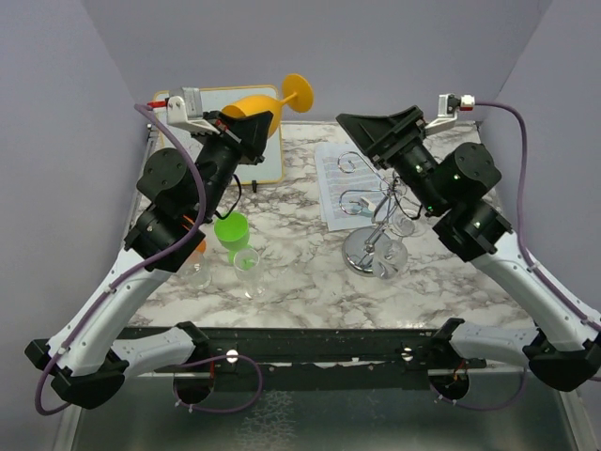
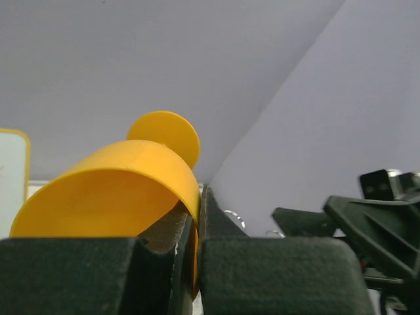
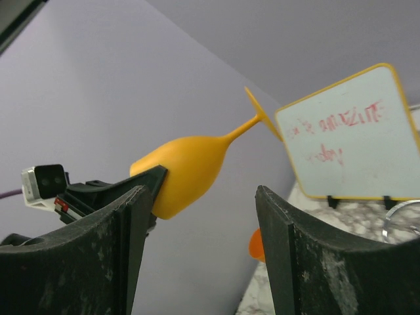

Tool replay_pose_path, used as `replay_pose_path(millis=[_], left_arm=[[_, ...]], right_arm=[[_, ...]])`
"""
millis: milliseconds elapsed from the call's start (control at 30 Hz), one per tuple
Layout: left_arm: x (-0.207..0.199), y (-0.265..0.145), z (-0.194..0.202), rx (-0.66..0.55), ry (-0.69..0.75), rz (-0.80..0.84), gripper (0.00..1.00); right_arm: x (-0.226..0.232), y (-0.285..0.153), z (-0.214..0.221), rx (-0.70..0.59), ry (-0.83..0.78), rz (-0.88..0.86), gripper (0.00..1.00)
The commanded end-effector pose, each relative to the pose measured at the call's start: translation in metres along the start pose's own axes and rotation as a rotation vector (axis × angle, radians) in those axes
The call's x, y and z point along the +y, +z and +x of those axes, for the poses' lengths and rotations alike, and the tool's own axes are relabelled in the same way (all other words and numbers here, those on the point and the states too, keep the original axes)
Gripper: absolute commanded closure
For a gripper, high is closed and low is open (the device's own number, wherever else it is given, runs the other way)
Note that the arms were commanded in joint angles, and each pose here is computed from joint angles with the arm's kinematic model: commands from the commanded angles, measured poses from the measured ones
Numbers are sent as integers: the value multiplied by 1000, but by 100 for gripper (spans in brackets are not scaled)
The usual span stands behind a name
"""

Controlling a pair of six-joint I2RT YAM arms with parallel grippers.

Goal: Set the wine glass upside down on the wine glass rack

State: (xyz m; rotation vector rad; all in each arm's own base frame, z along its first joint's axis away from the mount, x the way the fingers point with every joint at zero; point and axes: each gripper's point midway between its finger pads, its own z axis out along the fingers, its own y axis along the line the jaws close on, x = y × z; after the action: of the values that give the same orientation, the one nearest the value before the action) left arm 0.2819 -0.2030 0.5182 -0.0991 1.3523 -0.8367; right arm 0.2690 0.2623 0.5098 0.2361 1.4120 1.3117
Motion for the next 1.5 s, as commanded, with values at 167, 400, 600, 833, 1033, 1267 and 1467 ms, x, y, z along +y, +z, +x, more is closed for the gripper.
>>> replay_pose_path(millis=[167,400,600,833,1033,1267,1467], left_arm=[[-67,-16,-41,-131,-133,335,100],[-85,-30,-40,-120,-171,448,100],[-85,-28,-35,-119,-211,462,100],[-93,-22,-22,-92,-232,516,100],[-94,-24,-19,-93,-218,538,100],[-82,-30,-24,-129,-199,487,57],[-41,-35,-30,-115,-168,241,19]], right_arm=[[40,34,-1,-36,230,-201,30],[49,46,-2,-62,288,-281,30],[54,52,-9,-111,355,-334,40],[53,59,-11,-137,384,-347,45],[50,59,-11,-149,387,-352,82],[56,43,-22,-233,251,-428,99],[65,34,-16,-230,44,-484,99]])
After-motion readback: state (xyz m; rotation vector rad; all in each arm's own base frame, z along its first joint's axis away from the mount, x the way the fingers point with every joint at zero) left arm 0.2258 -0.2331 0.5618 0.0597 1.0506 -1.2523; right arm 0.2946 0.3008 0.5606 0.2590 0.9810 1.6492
